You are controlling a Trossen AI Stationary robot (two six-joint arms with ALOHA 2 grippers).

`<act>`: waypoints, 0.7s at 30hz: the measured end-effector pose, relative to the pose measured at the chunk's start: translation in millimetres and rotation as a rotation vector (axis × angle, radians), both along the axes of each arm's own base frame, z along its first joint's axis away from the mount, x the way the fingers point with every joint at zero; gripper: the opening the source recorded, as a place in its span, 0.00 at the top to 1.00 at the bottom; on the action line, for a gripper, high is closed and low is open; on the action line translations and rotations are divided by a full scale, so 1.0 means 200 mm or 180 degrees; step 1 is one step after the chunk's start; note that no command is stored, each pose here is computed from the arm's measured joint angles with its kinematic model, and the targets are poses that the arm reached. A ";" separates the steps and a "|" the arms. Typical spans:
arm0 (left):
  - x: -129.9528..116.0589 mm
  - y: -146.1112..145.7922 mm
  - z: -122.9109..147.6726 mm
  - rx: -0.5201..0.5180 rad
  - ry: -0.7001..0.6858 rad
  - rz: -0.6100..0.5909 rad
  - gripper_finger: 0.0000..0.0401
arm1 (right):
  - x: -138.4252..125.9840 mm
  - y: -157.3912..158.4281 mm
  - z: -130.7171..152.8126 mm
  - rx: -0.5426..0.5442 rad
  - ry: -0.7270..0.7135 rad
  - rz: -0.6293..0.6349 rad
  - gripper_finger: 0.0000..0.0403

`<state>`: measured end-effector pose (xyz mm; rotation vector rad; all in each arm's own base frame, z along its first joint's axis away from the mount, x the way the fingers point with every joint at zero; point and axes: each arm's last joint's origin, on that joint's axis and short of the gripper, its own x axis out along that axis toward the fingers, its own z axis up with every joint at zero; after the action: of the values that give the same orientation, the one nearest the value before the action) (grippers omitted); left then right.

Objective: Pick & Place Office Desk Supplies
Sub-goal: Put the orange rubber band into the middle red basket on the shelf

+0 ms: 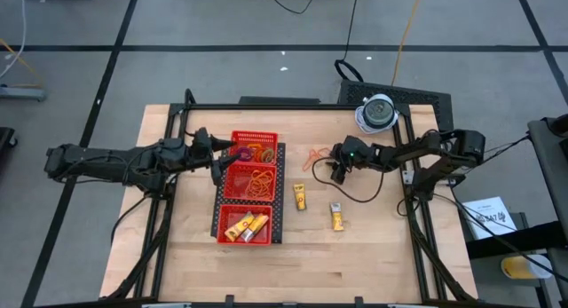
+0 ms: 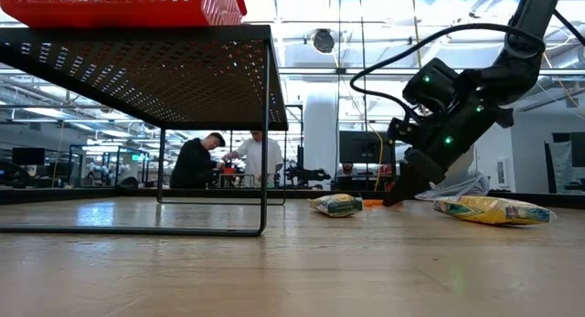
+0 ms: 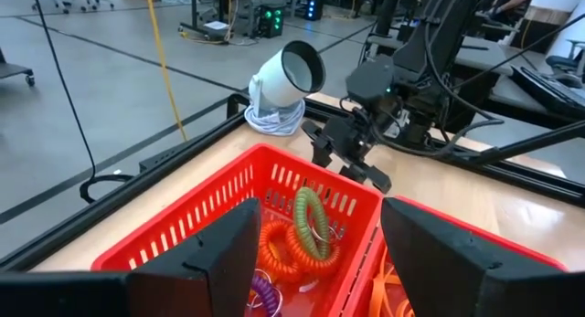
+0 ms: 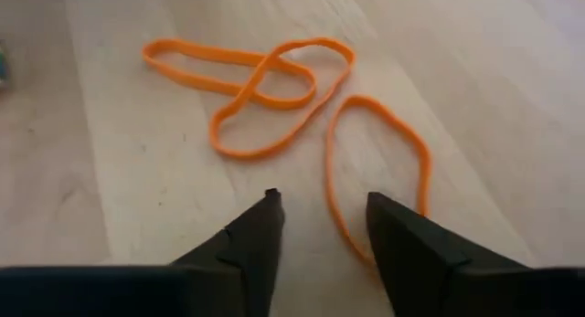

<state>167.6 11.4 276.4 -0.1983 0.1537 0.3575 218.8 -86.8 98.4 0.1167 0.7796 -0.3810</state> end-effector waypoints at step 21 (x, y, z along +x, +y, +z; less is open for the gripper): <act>0.00 0.00 0.00 -0.0164 -0.0062 0.0032 0.41 | -0.01 -0.01 0.08 -0.0218 -0.0191 0.0225 1.00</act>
<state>167.6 11.4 276.5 -0.2533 0.1428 0.3616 217.1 -87.9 113.9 0.0362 0.7088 -0.3353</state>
